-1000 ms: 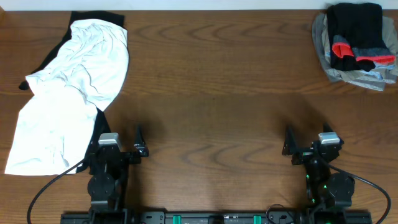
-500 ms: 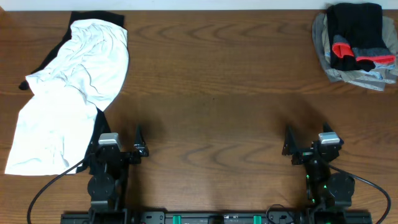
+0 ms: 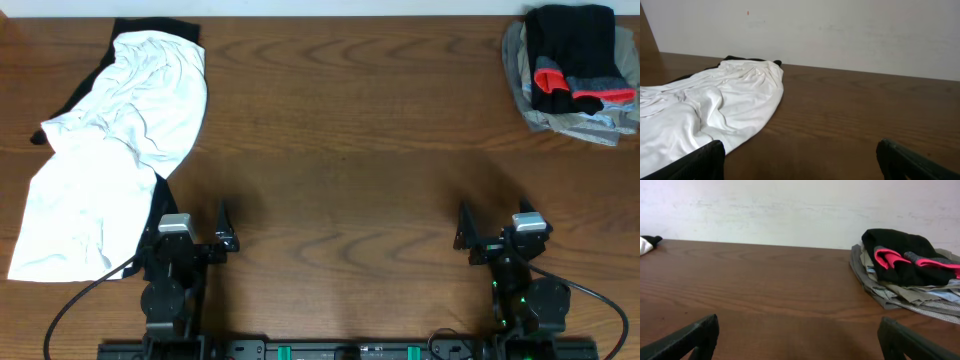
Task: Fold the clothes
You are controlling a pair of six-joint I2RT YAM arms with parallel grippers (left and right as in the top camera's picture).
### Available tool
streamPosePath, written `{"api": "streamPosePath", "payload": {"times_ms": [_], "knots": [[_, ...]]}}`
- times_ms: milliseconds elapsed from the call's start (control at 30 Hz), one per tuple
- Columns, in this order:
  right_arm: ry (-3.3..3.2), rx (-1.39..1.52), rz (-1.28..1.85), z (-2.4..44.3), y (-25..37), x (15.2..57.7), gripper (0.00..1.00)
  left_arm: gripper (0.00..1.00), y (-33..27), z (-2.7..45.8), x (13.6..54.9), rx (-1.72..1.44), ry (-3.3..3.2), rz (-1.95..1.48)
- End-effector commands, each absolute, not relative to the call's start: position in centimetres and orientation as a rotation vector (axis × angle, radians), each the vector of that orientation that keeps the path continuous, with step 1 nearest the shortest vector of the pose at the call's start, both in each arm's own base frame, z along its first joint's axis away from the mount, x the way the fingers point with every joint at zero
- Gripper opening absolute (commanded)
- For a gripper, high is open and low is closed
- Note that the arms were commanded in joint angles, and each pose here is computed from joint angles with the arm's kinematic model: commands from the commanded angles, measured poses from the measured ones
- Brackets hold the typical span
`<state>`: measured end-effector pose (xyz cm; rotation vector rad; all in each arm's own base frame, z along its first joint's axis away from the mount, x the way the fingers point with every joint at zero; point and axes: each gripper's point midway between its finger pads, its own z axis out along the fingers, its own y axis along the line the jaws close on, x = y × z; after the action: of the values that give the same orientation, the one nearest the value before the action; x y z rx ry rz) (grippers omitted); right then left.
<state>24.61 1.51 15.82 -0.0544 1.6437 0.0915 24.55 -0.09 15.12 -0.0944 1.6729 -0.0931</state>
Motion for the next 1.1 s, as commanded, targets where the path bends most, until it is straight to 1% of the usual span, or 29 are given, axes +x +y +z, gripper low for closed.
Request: {"api": "streamPosePath", "payload": {"times_ms": [0,367,567,1067], "knots": [[1.653,-0.053,0.118,15.5,1.9,24.6,0.99,0.98,0.1,13.6,24.4,-0.092,1.727,-0.077],[1.635,-0.053,0.117,16.0,1.9,24.6,0.99,0.98,0.1,13.6,24.4,-0.092,1.727,-0.077],[1.625,-0.022,0.162,16.3,2.1,24.6,0.99,0.98,0.1,15.9,24.7,-0.086,1.631,-0.080],[1.442,-0.047,0.166,21.5,2.3,24.3,0.99,0.98,0.1,18.9,24.9,-0.086,1.634,-0.080]]}}
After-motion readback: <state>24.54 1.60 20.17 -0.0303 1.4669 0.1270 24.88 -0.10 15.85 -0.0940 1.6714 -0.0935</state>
